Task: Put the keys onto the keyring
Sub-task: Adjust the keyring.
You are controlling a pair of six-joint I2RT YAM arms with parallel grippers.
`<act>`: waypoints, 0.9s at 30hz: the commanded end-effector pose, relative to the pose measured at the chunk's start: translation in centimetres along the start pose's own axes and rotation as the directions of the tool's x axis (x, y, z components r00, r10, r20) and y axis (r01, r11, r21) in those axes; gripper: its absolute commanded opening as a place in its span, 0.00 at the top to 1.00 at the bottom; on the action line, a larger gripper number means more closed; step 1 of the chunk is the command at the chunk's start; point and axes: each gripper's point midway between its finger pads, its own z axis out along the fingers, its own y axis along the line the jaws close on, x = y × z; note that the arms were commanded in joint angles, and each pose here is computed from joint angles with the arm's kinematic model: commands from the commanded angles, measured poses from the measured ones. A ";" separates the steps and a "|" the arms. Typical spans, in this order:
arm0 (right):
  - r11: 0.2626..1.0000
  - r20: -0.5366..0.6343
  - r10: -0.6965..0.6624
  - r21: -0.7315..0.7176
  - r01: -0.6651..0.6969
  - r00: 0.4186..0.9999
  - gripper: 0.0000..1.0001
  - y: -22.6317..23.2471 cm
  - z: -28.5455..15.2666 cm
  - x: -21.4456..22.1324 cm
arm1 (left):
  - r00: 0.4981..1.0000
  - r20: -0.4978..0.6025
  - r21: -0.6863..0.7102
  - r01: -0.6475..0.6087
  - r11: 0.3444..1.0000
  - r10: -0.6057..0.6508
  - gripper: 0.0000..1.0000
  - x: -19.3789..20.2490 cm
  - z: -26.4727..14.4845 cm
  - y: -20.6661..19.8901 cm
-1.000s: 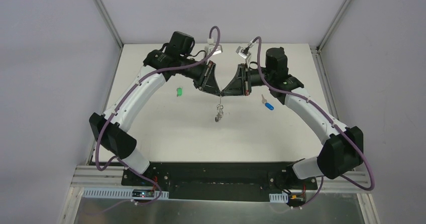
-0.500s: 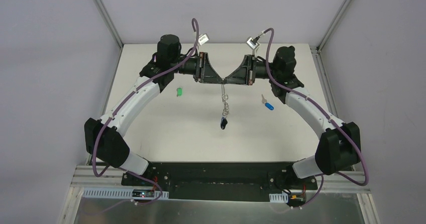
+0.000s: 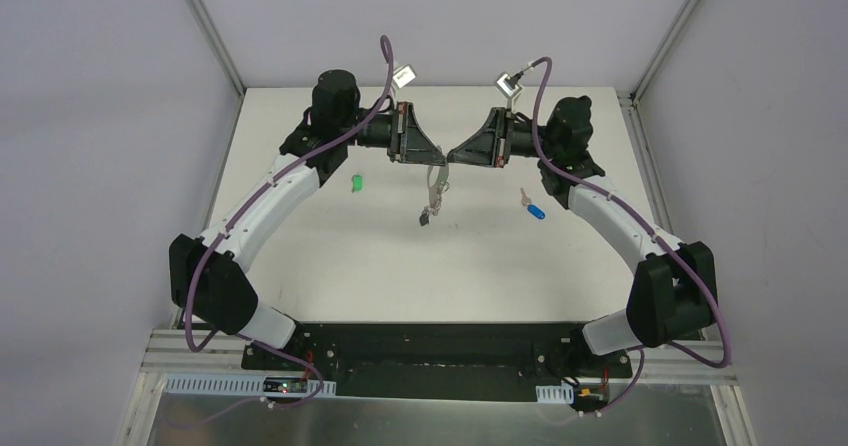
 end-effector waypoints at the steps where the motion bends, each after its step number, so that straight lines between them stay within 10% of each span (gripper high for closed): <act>1: 0.996 0.020 -0.090 0.006 0.090 0.996 0.80 0.0 -0.2 -0.7 | 0.991 -0.089 -0.020 -0.097 0.995 0.095 1.00 0.8 -0.9 -1.8; 11: 0.976 -0.082 -0.217 0.006 0.218 0.973 0.61 0.6 -1.1 1.0 | 0.913 -0.403 -0.151 -0.136 0.979 0.064 1.00 4.9 -1.8 -1.5; 27: 0.968 -0.159 -0.246 -0.096 0.233 0.956 0.66 2.7 -0.7 3.8 | 0.892 -0.435 -0.118 -0.190 0.975 0.121 1.00 5.5 -1.2 -1.6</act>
